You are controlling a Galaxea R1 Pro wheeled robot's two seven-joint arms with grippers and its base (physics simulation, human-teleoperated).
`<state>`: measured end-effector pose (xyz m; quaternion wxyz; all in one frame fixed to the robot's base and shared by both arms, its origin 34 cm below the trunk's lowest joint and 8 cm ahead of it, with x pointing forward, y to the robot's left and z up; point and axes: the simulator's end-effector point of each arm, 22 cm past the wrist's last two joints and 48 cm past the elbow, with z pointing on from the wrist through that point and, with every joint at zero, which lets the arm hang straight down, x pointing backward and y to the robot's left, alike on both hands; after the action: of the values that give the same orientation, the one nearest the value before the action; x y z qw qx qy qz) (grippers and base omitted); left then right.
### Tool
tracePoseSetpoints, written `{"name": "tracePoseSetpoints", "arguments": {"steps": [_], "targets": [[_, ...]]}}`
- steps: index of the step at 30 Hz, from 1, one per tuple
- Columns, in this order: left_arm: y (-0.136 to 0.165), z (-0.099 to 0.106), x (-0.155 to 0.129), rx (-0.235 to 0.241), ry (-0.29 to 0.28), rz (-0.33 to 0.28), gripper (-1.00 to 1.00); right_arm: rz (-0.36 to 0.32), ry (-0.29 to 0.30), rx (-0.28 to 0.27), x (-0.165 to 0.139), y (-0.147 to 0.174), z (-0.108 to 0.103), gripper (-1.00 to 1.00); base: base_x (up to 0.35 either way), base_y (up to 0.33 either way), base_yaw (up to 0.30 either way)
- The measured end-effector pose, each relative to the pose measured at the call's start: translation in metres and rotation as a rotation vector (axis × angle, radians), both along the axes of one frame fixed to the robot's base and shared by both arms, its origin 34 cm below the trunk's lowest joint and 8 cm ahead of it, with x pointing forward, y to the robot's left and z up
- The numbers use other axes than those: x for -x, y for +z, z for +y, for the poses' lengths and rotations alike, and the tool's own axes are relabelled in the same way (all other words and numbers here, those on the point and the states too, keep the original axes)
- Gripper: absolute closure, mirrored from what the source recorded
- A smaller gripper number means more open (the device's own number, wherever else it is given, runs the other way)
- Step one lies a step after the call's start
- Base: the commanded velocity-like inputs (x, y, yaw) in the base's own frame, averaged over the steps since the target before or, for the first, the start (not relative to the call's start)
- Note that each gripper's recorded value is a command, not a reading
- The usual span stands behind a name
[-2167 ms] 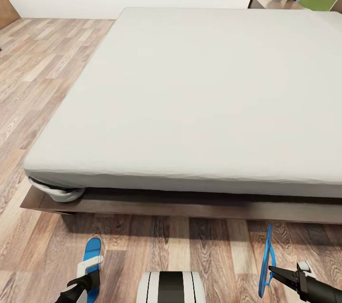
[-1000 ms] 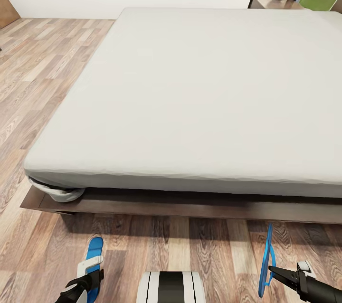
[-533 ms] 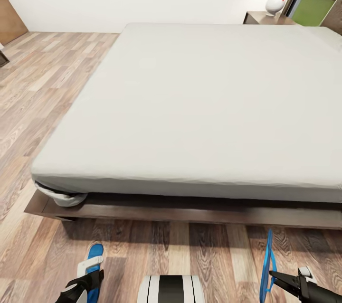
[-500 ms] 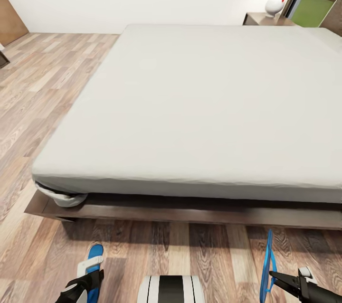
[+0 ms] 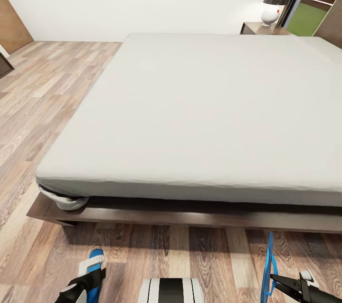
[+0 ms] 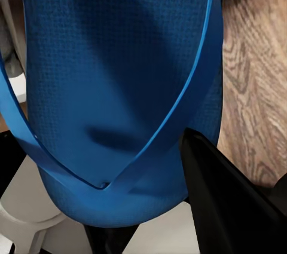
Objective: In the bedroom, move the book from the bed onto either nightstand, and place the two sandals side by side next to the bed.
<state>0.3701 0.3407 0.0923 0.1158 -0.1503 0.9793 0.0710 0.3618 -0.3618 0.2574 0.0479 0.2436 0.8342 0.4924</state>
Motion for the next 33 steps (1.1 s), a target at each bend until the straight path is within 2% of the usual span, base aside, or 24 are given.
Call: {"name": "tracePoseSetpoints", "arguments": {"steps": [3, 6, 7, 8, 10, 14, 17, 21, 23, 27, 30, 32, 33], "targets": [[0.001, -0.006, -0.008, 0.081, -0.033, -0.03, -1.0, -0.001, 0.001, 0.001, 0.0, 0.0, 0.0, 1.0, 0.0, 0.0, 0.0], [0.004, -0.023, -0.017, 0.218, -0.082, -0.068, -1.0, -0.001, 0.001, 0.002, 0.0, 0.0, 0.0, 1.0, 0.0, 0.0, 0.0], [0.006, -0.03, -0.017, 0.273, -0.095, -0.069, -1.0, -0.001, 0.001, 0.002, 0.0, 0.0, 0.0, 1.0, 0.0, 0.0, 0.0], [0.007, -0.033, -0.016, 0.3, -0.101, -0.069, -1.0, -0.001, 0.001, 0.002, 0.0, 0.0, 0.0, 1.0, 0.0, 0.0, 0.0], [0.014, -0.041, -0.016, 0.398, -0.122, -0.07, -1.0, -0.001, 0.002, 0.003, 0.0, 0.0, 0.0, 1.0, 0.0, 0.0, 0.0], [0.04, -0.026, -0.018, 0.567, -0.174, -0.107, -1.0, -0.003, 0.005, 0.009, 0.0, -0.001, -0.001, 1.0, 0.0, 0.0, 0.0], [0.049, -0.022, -0.018, 0.613, -0.187, -0.121, -1.0, -0.004, 0.008, 0.013, 0.0, -0.002, -0.001, 1.0, 0.0, 0.0, 0.0], [0.054, -0.018, -0.021, 0.629, -0.177, -0.139, -1.0, -0.016, 0.032, 0.057, 0.001, -0.006, -0.003, 1.0, 0.0, 0.0, 0.0], [0.054, -0.016, -0.022, 0.63, -0.172, -0.144, -1.0, 0.007, 0.046, 0.113, 0.002, -0.017, -0.008, 1.0, 0.0, 0.0, 0.0], [0.055, -0.016, -0.022, 0.631, -0.169, -0.146, -1.0, 0.064, 0.073, 0.262, 0.002, -0.044, -0.028, 1.0, 0.0, 0.0, 0.0], [0.055, -0.016, -0.022, 0.631, -0.169, -0.146, -1.0, 0.095, 0.068, 0.358, 0.003, -0.058, -0.045, 1.0, 0.0, 0.0, 0.0], [0.055, -0.016, -0.022, 0.631, -0.169, -0.146, -1.0, 0.144, 0.088, 0.46, 0.013, -0.072, -0.062, 1.0, 0.0, 0.0, 0.0], [0.055, -0.016, -0.022, 0.631, -0.169, -0.146, -1.0, 0.16, 0.093, 0.493, 0.016, -0.076, -0.068, 1.0, 0.0, 0.0, 0.0]]}}
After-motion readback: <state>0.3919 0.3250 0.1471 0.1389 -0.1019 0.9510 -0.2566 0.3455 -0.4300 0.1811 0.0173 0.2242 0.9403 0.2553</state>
